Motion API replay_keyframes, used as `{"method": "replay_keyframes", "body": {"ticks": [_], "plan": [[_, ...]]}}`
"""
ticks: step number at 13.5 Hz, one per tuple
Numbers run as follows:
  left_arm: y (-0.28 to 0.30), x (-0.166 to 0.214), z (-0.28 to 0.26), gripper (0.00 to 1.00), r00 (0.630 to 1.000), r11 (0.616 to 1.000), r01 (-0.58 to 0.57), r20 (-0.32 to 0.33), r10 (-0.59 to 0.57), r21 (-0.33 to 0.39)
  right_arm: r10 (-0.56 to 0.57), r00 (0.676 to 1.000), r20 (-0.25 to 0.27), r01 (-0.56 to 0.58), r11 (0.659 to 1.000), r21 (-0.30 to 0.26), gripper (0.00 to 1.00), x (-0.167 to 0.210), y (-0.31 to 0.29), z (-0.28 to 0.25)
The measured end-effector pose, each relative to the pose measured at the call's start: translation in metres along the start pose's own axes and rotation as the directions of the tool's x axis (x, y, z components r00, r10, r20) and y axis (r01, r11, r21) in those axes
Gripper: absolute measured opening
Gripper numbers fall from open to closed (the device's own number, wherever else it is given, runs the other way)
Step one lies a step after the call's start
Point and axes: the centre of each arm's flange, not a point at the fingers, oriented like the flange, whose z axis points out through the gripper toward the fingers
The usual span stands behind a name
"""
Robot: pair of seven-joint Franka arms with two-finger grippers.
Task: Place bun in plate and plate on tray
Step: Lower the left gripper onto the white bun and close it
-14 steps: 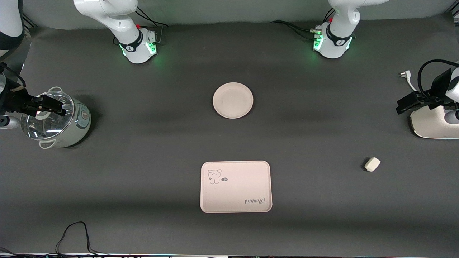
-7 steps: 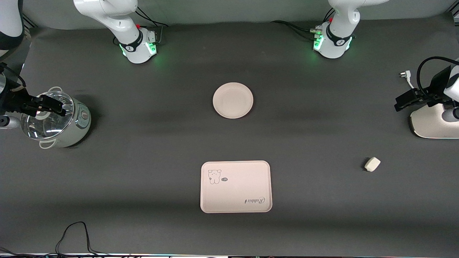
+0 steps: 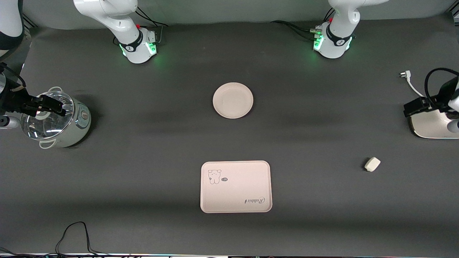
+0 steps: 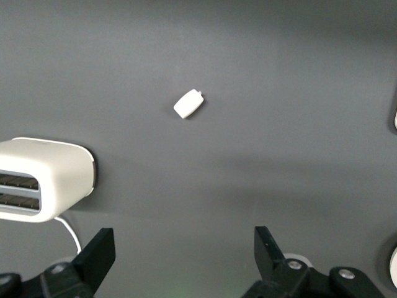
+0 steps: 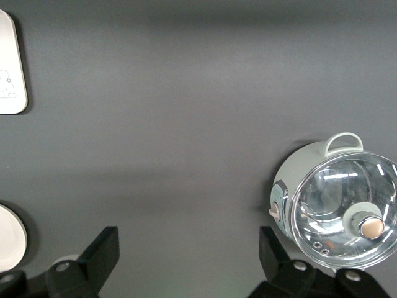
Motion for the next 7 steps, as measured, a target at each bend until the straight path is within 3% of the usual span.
{"method": "replay_keyframes", "body": {"ticks": [5, 7], "plan": [[-0.004, 0.064, 0.064, 1.0, 0.996, 0.997, -0.07, 0.055, 0.071, -0.02, 0.0, 1.0, -0.001, 0.0, 1.0, 0.0, 1.0, 0.0, 0.0, 0.0], [-0.01, 0.09, 0.104, 1.0, 0.996, 0.997, -0.078, 0.048, 0.079, -0.03, 0.0, 1.0, -0.001, 0.0, 1.0, 0.0, 1.0, 0.0, 0.0, 0.0]]}}
